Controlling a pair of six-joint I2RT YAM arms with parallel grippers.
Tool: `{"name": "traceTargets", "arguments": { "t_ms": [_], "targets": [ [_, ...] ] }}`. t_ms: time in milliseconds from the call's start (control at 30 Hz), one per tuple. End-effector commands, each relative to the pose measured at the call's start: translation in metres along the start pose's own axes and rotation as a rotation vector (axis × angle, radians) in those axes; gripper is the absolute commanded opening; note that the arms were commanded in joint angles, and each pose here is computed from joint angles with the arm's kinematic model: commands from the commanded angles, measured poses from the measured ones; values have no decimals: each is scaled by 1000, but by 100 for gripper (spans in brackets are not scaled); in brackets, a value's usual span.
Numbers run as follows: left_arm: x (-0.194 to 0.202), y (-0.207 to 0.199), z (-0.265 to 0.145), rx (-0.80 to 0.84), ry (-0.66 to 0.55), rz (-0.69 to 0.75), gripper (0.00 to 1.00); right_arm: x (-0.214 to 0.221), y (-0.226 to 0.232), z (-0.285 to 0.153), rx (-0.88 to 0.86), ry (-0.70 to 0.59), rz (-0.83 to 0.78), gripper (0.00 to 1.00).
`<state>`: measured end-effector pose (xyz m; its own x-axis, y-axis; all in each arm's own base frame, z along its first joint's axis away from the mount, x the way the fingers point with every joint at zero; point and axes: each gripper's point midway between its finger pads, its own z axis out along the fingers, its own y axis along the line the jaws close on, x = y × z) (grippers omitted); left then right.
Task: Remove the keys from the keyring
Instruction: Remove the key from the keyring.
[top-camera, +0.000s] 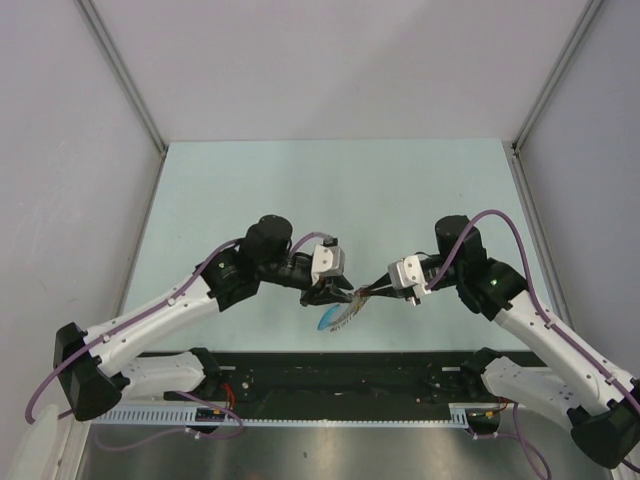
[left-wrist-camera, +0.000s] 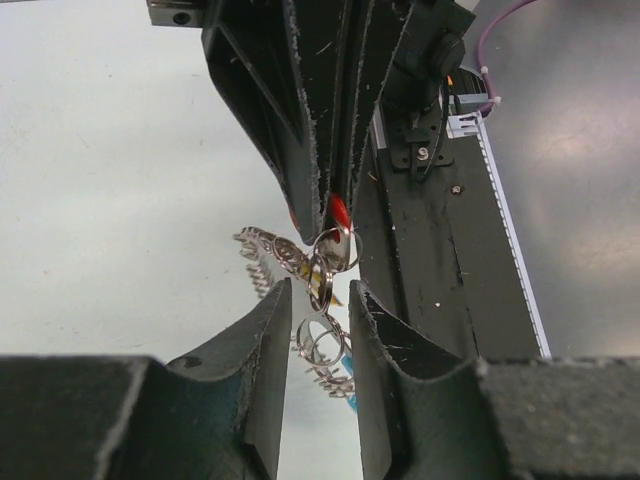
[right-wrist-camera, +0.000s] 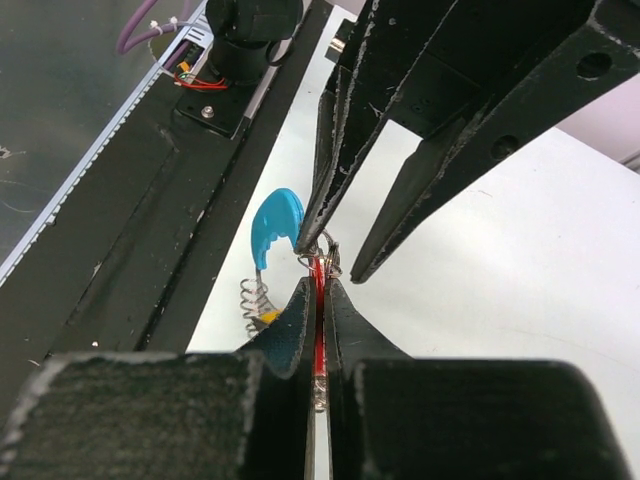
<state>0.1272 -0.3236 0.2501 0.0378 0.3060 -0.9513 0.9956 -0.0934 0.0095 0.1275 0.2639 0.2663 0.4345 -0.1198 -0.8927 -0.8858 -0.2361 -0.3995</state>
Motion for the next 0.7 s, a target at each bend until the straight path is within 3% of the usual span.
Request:
{"name": "traceTargets", "arguments": {
  "t_ms": [0,67,133,267,333,467,667],
  "targets": [
    [-5,-5,0,14,-11,39,32,-25,-14,-3,23,-35,-94,0],
    [-5,-4,0,6,-9,42,24,-25,-14,-3,25,-32,-92,0],
    [-2,3,0,-38,7,31,1,-23,-15,-3,36,-21,-88,0],
    [3,25,-7,-185,30,16,0,-10,-12,2,55,47,-5,0],
    [8,45,-14,-328,25,-4,0,6,-23,1,163,146,40,0],
    [-14,57,-39,-485,-107,73,0,23,-23,6,299,219,68,0],
    [-21,62,-51,-563,-187,106,0,49,-19,15,410,255,137,0]
  ]
}}
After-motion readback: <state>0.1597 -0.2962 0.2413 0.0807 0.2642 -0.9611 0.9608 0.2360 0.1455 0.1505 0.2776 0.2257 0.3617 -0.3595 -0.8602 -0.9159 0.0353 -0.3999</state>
